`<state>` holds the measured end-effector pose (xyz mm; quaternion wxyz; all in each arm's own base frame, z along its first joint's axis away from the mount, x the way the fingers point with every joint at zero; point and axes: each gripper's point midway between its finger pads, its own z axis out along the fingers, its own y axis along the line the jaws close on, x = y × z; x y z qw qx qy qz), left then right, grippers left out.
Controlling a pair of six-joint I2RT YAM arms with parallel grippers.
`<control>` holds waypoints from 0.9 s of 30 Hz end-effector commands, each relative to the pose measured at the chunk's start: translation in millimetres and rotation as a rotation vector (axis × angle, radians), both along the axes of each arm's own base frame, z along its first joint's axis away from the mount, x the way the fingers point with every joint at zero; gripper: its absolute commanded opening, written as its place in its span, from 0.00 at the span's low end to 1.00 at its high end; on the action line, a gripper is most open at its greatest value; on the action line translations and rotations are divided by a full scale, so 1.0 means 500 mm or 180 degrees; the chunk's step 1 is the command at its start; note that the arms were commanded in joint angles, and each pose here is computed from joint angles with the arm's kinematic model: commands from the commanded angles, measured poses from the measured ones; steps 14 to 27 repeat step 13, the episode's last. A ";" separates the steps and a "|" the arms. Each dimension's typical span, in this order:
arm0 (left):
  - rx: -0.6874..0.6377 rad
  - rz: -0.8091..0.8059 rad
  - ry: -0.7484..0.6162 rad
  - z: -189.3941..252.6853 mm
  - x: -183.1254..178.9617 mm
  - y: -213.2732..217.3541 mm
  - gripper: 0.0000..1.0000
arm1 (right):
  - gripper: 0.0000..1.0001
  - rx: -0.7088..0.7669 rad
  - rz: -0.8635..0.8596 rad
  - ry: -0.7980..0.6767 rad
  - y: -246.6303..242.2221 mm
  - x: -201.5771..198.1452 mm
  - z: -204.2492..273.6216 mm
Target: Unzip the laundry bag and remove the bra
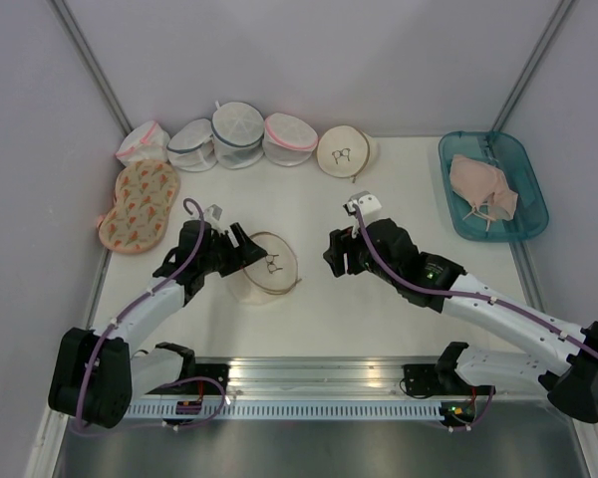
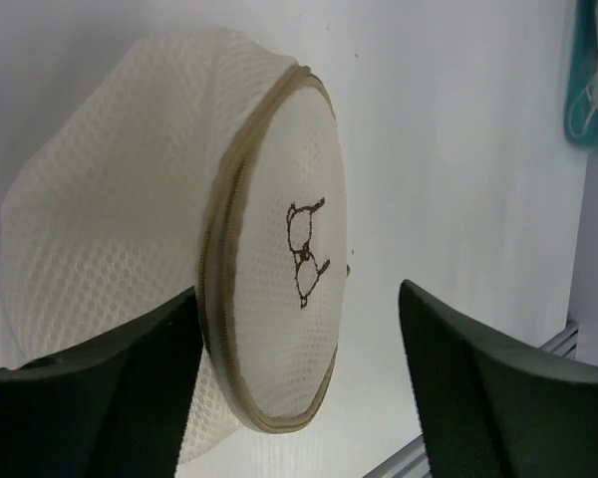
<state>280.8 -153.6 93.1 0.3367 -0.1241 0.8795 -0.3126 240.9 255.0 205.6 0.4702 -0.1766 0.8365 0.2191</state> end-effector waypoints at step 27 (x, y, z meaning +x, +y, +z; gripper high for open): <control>-0.0086 -0.0331 -0.0414 0.076 -0.010 -0.019 0.98 | 0.73 0.0112 -0.0040 0.0006 0.011 0.019 0.001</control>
